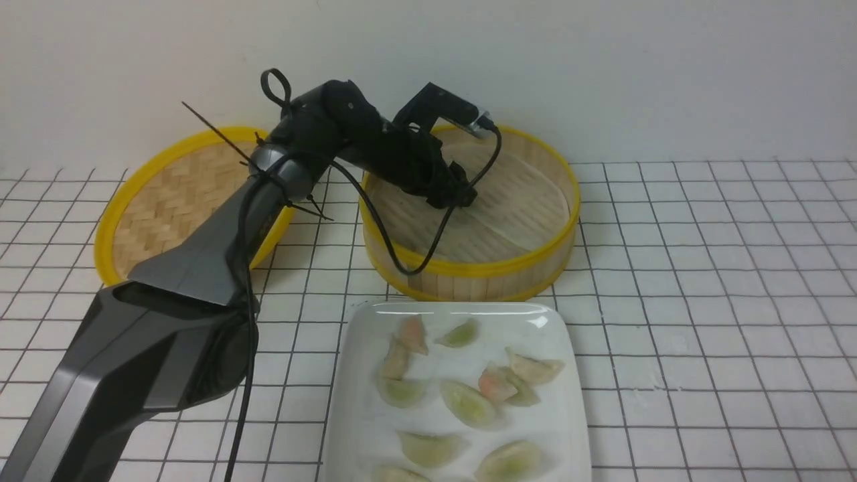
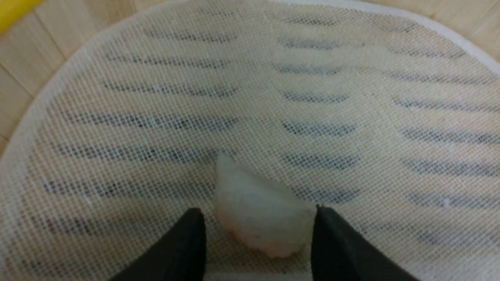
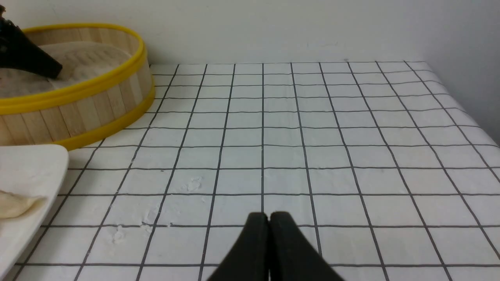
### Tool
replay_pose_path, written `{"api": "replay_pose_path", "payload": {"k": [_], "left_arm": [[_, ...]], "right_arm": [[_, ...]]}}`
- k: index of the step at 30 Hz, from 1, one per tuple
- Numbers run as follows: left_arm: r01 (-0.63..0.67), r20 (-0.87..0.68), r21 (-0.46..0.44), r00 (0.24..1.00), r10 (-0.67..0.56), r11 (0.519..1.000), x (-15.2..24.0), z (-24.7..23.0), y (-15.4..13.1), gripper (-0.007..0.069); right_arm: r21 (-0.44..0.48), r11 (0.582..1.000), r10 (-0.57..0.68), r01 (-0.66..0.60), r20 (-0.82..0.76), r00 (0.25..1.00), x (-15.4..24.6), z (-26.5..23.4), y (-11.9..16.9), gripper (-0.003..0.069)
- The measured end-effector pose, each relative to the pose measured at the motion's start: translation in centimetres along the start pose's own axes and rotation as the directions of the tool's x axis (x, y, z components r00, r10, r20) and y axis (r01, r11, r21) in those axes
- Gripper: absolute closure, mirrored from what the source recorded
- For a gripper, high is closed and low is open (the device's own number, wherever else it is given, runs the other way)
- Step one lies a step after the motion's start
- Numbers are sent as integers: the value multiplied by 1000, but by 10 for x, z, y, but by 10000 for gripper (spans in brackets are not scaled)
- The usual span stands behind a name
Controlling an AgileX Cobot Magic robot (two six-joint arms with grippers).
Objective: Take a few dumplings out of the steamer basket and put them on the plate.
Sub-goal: Use the left arm to grab a dumpling from the steamer
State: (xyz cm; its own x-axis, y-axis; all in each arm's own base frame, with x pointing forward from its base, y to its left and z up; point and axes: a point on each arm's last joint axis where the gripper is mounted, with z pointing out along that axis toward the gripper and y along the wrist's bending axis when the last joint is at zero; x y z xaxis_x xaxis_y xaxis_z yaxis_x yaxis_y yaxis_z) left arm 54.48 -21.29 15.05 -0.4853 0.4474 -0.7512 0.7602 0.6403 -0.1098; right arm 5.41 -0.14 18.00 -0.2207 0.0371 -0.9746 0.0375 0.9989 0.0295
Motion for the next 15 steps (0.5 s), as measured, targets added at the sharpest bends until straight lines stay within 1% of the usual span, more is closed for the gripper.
{"api": "replay_pose_path", "payload": {"k": [9, 12, 15], "left_arm": [[-97, 47, -7, 994, 98, 995, -3, 2, 1, 292], [-82, 54, 7, 995, 82, 997, 0, 4, 1, 293], [-55, 75, 34, 996, 52, 998, 4, 7, 3, 313]], "right_arm": [[0, 1000, 0, 0, 0, 1000, 0, 0, 0, 667], [0, 1000, 0, 0, 0, 1000, 0, 0, 0, 667], [0, 1000, 0, 0, 0, 1000, 0, 0, 0, 667]]}}
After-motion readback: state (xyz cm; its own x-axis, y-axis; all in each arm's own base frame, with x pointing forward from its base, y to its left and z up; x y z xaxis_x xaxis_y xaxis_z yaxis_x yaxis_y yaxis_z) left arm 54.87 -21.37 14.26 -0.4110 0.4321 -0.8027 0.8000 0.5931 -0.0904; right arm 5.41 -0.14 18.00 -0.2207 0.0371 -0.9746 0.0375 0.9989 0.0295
